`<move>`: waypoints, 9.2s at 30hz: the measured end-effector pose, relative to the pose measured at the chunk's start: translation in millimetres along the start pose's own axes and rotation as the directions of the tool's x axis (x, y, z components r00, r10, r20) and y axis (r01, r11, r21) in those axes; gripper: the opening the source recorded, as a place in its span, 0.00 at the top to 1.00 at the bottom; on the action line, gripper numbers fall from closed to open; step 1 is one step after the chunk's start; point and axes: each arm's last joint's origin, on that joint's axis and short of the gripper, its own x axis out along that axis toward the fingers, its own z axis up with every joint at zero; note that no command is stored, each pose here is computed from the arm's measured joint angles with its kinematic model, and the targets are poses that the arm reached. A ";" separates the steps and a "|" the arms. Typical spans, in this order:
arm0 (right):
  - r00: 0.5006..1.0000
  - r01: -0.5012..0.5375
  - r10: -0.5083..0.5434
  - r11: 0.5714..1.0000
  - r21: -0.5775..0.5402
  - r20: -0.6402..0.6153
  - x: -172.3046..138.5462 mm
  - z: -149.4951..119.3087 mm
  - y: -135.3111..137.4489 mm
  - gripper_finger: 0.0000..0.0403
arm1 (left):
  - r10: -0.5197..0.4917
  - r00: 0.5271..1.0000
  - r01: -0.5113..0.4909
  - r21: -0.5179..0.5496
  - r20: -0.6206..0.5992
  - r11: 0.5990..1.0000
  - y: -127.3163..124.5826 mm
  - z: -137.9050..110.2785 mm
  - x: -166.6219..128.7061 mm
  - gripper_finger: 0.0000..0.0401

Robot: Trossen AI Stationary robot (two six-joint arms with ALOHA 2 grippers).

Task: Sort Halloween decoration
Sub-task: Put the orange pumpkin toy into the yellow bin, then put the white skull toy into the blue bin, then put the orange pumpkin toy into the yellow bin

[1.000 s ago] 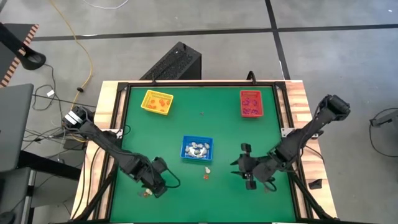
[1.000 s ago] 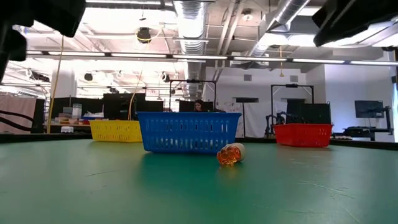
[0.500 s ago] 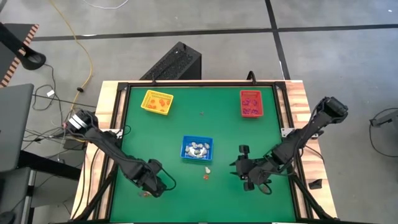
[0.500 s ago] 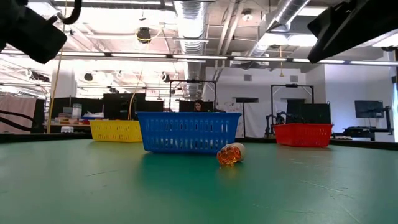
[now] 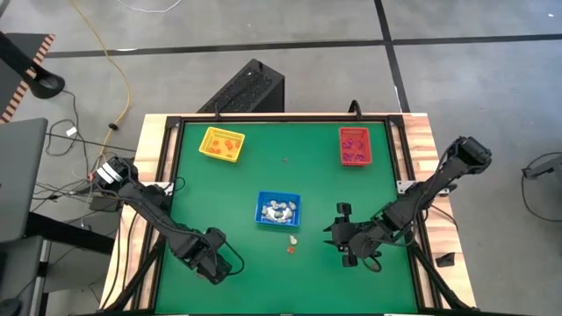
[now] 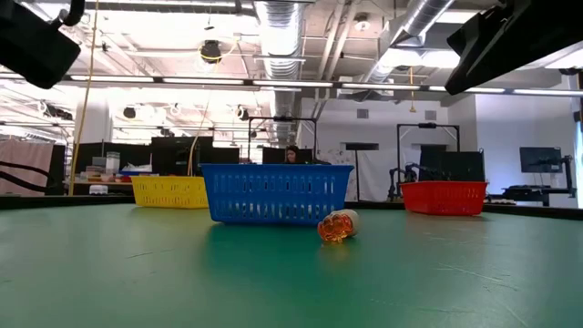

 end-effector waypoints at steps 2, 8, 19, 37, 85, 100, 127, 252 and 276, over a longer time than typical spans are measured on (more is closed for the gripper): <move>1.000 0.000 0.000 1.000 0.000 0.000 0.0 0.0 0.0 0.57 | -0.001 1.000 0.001 0.004 0.003 1.000 0.8 -0.4 1.4 0.57; 1.000 0.000 0.000 1.000 0.001 0.000 0.0 0.0 0.0 0.57 | 0.004 1.000 -0.004 -0.009 -0.014 1.000 9.9 0.6 15.6 0.57; 1.000 0.000 0.000 1.000 0.011 -0.001 0.0 0.0 0.0 0.57 | 0.001 1.000 -0.001 0.019 -0.006 1.000 11.7 -0.2 18.6 0.57; 1.000 -0.013 0.013 1.000 0.010 -0.002 -2.1 -1.4 3.5 0.57 | -0.050 0.998 0.051 0.043 -0.022 0.998 22.2 -4.9 35.0 0.57; 0.998 -0.035 0.038 0.997 0.069 -0.046 -9.2 -10.8 13.6 0.57 | 0.073 0.760 -0.173 0.093 0.646 0.981 134.7 219.5 -96.4 0.82; 0.994 -0.090 0.092 0.995 0.041 -0.061 -21.4 -21.0 30.8 0.57 | 0.275 0.774 -0.237 -0.143 0.570 0.961 179.2 261.4 -79.3 0.65; 0.996 0.063 -0.068 0.994 -0.092 -0.054 -20.6 -25.1 22.0 0.57 | -0.538 0.830 0.358 0.599 0.147 0.716 19.0 34.6 -72.4 0.53; 0.996 0.002 -0.007 0.999 -0.054 -0.094 3.0 -6.0 -8.7 0.57 | -0.312 0.948 0.172 0.724 0.062 0.668 -18.2 -31.5 -13.9 0.53; 0.999 -0.014 0.016 0.999 0.032 -0.050 3.3 -1.3 -6.7 0.57 | -0.166 0.972 0.007 0.690 0.165 0.724 27.2 -79.9 23.8 0.53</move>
